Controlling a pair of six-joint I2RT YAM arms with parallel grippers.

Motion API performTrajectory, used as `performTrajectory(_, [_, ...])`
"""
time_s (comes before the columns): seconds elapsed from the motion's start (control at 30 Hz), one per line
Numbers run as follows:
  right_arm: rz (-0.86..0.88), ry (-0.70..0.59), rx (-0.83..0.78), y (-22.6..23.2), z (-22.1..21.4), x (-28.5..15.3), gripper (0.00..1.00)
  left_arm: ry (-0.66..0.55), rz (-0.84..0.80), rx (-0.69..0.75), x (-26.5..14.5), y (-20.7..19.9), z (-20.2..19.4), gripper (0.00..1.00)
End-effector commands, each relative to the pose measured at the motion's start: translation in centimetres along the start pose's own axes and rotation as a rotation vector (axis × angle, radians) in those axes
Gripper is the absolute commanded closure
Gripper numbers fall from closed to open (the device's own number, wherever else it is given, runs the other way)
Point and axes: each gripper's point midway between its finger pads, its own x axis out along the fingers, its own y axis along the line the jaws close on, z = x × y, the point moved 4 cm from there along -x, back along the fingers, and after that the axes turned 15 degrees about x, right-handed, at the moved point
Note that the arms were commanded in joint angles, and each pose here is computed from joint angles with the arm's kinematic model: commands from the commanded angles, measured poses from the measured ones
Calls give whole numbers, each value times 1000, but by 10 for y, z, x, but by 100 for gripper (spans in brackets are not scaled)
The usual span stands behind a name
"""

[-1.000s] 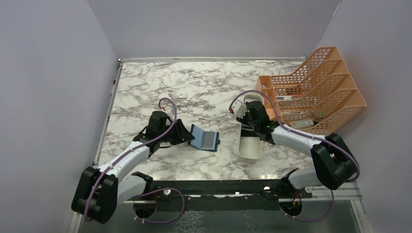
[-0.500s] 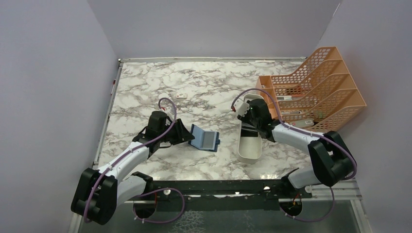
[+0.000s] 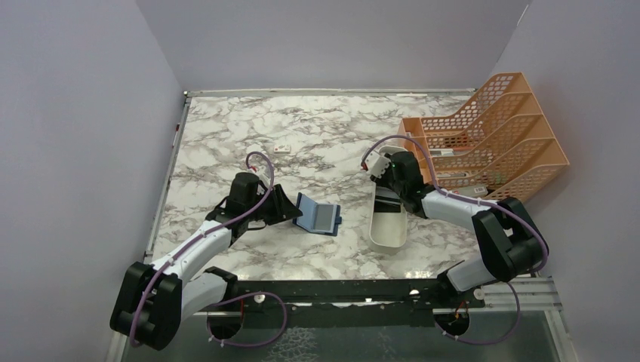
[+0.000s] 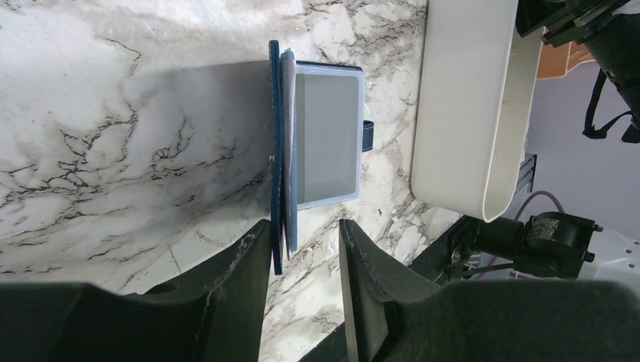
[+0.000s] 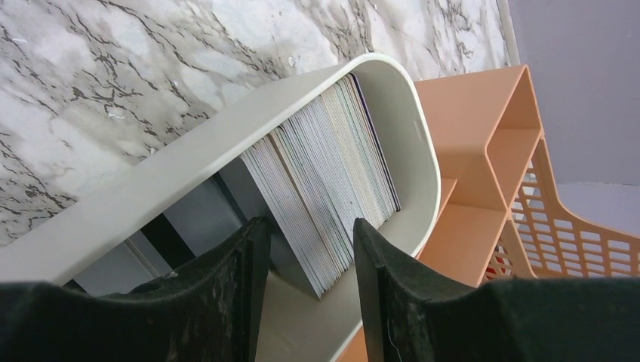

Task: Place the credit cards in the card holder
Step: Pick up the credit card from the storage box.

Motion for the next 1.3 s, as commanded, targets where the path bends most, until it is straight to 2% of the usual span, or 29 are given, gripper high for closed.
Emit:
performTrajectory(0.0, [-13,-46,7,-8,9,4,53,-10,-23,8,-2,-3,2,59])
performTrajectory(0.83, [-27,-83,45,-28,27,0,66,-12,-19,10,-3,-3,2,59])
performTrajectory(0.9, [-23,-87,46,-27,28,0,70,-13,-18,10,-3,-3,2,59])
performTrajectory(1.03, [4,-67,48,-24,26,1,86,-12,-14,10,-2,-2,2,62])
performTrajectory(1.13, [60,-40,65,-17,24,-6,94,-12,-8,4,-2,-1,1,64])
performTrajectory(1.2, [94,-37,85,-15,25,-13,98,-15,4,1,-2,0,1,69])
performTrajectory(1.27, [120,-53,106,-14,31,-23,99,-14,13,-4,-2,2,1,76])
